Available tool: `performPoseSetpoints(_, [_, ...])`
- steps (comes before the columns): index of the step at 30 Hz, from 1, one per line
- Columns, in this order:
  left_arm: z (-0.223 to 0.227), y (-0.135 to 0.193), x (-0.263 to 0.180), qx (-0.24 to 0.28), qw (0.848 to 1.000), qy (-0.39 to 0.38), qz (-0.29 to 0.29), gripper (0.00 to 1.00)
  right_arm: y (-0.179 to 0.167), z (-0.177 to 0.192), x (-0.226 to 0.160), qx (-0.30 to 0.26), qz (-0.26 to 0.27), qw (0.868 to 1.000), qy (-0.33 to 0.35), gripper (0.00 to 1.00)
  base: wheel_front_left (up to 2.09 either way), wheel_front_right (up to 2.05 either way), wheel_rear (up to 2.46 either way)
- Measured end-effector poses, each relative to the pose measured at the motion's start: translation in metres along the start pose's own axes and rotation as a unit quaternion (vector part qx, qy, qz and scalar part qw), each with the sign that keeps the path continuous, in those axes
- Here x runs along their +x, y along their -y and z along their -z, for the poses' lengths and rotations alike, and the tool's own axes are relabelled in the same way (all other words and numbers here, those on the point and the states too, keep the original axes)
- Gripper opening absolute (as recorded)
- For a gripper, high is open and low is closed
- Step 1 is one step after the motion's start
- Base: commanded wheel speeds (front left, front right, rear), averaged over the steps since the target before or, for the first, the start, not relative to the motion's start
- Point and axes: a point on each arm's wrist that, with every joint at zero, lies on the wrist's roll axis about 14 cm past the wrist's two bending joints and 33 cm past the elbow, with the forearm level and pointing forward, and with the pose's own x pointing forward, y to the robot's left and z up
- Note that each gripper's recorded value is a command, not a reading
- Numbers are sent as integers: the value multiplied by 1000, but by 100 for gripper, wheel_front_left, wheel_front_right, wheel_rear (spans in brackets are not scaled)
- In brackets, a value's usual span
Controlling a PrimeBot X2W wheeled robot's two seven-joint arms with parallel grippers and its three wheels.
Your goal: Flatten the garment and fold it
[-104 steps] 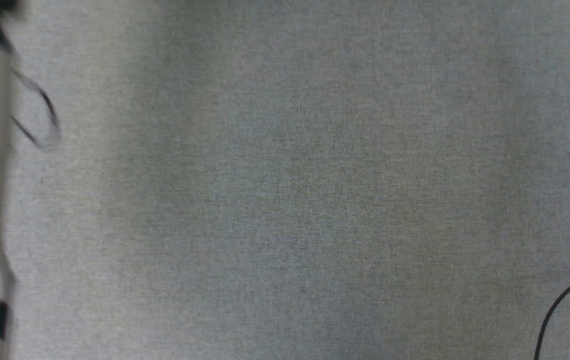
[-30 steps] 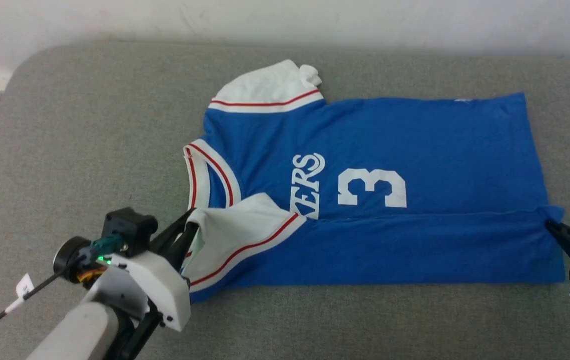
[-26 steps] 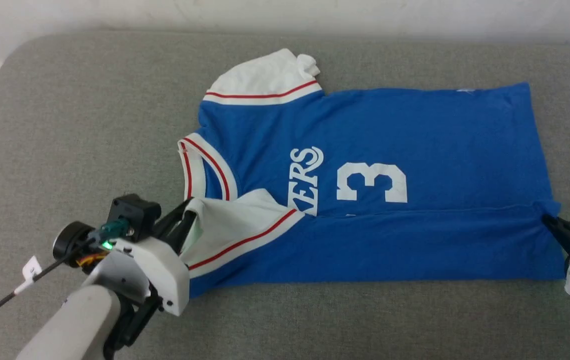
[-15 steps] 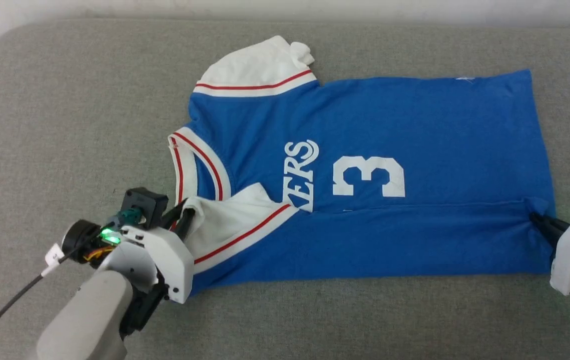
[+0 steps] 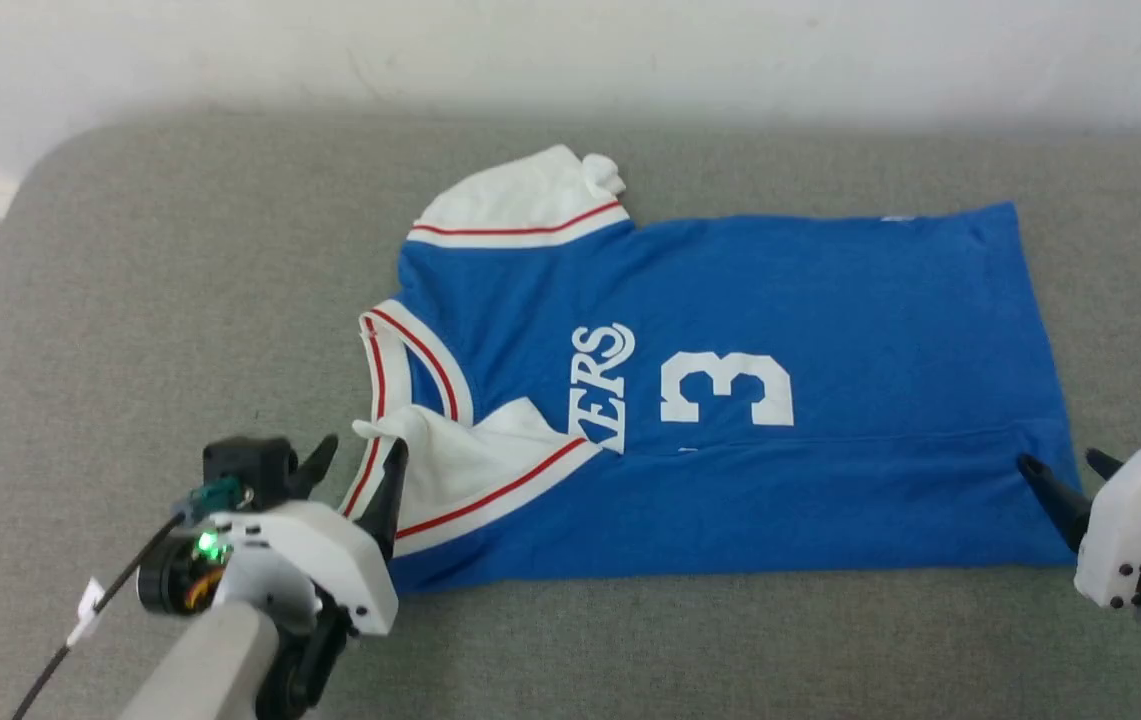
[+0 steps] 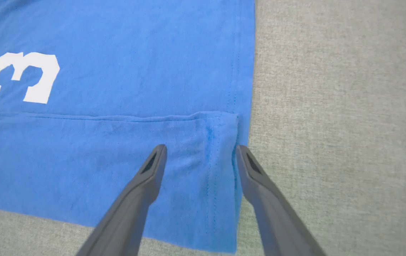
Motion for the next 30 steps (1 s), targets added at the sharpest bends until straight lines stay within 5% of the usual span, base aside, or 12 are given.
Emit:
performPoseSetpoints(9, [9, 4, -38, -54, 998, -6, -35, 100, 1, 16, -24, 13, 59, 998, -6, 100, 0, 0, 0])
performPoseSetpoints(17, [44, 6, -49, -33, 992, -109, -50, 100, -10, 25, -26, 39, 66, 997, -21, 100, 0, 0, 0])
performPoseSetpoints(30, [68, -9, -32, -1, 981, -170, -90, 100, 5, 31, -22, 53, 87, 994, -29, 100, 0, 0, 0])
